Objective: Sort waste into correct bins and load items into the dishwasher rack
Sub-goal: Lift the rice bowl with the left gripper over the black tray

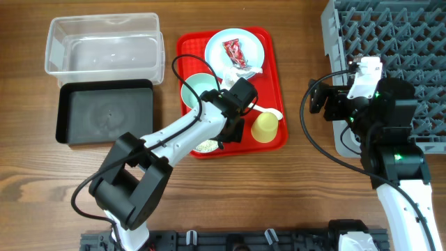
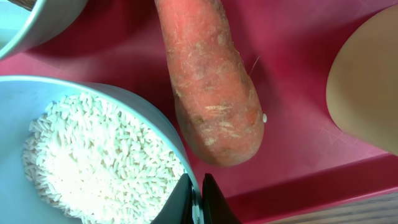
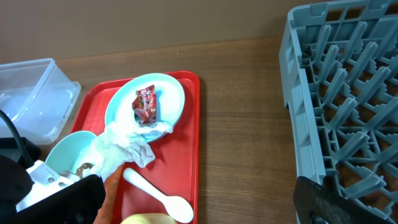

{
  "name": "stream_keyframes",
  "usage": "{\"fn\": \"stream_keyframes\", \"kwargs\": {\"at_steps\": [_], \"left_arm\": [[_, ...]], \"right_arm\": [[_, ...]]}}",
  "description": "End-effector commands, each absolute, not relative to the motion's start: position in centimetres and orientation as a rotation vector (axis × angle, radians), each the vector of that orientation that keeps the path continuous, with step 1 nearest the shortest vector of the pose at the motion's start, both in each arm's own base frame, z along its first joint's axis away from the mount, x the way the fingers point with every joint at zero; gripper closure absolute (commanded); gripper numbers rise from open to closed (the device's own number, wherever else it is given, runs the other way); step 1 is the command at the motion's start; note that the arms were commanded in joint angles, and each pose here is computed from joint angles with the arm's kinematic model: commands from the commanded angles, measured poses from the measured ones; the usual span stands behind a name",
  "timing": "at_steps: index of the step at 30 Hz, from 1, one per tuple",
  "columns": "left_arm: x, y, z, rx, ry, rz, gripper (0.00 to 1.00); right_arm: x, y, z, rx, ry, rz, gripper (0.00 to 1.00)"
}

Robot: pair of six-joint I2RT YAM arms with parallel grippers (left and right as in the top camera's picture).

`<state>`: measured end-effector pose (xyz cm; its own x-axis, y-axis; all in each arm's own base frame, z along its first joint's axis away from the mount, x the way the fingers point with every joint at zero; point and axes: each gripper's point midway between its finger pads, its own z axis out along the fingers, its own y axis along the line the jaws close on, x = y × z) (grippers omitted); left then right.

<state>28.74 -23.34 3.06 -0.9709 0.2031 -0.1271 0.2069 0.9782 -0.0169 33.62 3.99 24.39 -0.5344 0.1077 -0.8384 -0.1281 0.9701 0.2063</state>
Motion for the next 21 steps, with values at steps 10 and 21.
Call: {"fn": "stream_keyframes", "kwargs": {"at_steps": [10, 21], "left_arm": [[31.0, -23.5, 6.3, 0.257, 2.967, -0.064, 0.96], [32.4, -22.0, 8.6, 0.177, 2.977, -0.055, 0.96]], "right_arm": [[34.0, 4.0, 25.6, -0.031, 2.085, 0.278, 0.00], [34.0, 3.9, 25.6, -0.029, 2.086, 0.275, 0.00]]}}
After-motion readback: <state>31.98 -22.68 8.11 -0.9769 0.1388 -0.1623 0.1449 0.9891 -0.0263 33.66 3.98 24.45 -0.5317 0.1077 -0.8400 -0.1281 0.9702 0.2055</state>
